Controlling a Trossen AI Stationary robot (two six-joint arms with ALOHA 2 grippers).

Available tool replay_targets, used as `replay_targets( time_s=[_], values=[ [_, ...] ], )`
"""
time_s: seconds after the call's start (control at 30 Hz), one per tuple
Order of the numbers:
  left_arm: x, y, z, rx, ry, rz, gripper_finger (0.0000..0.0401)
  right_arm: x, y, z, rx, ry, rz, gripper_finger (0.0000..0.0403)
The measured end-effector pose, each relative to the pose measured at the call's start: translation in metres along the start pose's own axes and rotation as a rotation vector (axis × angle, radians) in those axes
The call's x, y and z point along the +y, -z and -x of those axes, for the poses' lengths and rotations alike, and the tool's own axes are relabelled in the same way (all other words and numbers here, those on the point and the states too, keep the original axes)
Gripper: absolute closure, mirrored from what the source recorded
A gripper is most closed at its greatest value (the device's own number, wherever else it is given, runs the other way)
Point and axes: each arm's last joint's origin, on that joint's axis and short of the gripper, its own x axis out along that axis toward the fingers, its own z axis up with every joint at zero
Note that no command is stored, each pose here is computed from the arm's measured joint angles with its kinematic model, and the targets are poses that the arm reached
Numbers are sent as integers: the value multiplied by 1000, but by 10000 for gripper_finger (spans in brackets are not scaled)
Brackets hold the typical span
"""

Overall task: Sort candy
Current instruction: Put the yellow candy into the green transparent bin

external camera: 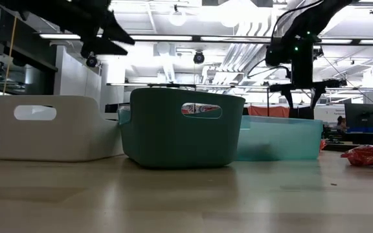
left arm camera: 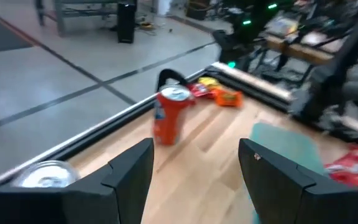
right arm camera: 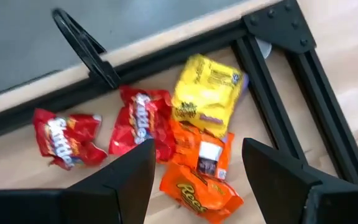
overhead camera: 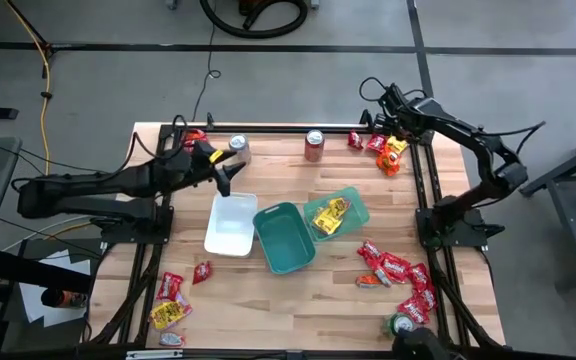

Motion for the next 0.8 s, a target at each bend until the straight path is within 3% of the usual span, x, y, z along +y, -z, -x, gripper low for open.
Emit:
replay_targets(
  time_s=[0.13, 0.23, 0.33, 0.47, 0.8],
  values=[
    [10, 3, -10, 64, 23, 5, 178, -12, 24, -3, 11, 1, -46, 167],
    [19, 6, -18, 112, 53, 18, 178, -27, 47, -7, -1, -2, -163, 167],
    [28, 8, -25, 144, 56, 7, 178, -35, 58, -14, -31, -74, -264, 167],
    [40, 10, -33, 171, 57, -29, 178, -32, 58, -22, -95, -148, -325, 167],
    [54, 8, -38, 164, 49, 71, 178, -26, 49, -57, -139, -39, -535, 167]
  ],
)
